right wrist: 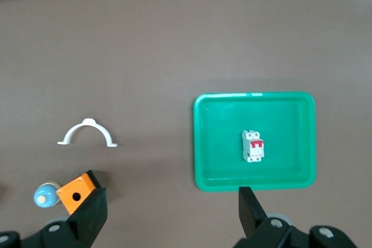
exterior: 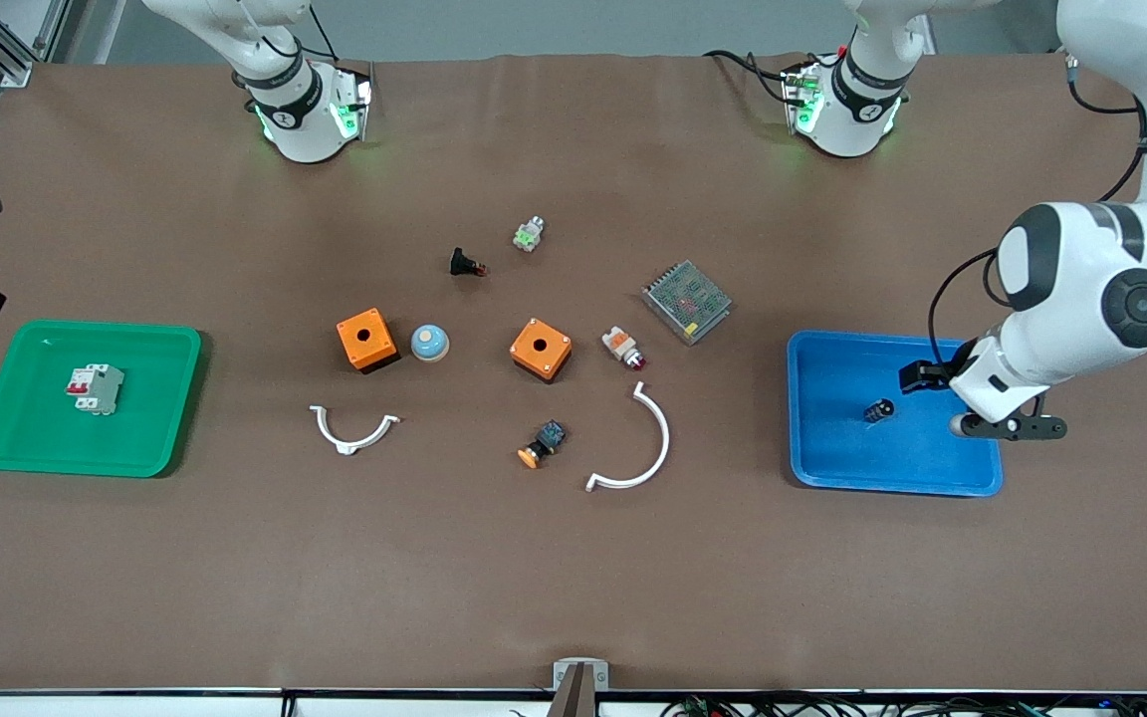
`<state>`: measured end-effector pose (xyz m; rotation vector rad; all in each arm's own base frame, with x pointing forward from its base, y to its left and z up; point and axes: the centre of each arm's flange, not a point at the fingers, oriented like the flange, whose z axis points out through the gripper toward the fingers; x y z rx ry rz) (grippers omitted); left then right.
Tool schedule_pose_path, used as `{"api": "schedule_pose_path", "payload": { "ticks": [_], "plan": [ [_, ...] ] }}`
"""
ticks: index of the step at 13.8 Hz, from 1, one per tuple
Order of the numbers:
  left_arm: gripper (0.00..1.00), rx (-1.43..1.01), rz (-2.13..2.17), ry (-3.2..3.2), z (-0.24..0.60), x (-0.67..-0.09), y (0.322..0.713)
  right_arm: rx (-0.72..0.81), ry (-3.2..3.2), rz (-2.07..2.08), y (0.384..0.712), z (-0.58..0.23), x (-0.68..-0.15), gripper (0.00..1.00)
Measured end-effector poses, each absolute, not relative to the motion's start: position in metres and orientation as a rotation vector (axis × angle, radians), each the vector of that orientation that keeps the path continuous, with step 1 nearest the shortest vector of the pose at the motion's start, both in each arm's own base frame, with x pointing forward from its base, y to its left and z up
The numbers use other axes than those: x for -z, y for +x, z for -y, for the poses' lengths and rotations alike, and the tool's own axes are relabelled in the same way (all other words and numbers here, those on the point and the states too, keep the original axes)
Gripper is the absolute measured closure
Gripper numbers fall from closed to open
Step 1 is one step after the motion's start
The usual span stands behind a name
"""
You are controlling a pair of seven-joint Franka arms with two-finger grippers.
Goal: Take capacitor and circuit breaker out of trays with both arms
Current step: 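Grasp the capacitor with the left gripper while the right gripper reaches the breaker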
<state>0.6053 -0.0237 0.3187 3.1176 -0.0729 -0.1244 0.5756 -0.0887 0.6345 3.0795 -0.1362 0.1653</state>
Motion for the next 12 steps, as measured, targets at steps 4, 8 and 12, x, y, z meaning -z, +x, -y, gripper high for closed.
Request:
{"api": "schedule_pose_path", "payload": {
  "ticks": [4,8,12],
  "plan": [
    [0.26,0.146,0.072,3.11,0.025,-0.276,0.606,-0.088,3.068,0.29,0.607,0.178,-0.55,0.0],
    [0.31,0.172,0.068,3.102,0.029,-0.238,0.606,0.048,3.09,0.198,0.619,0.219,-0.481,0.0],
    [0.33,0.17,0.07,3.099,0.032,-0.219,0.607,0.14,3.115,0.079,0.61,0.256,-0.443,0.0]
  ]
}}
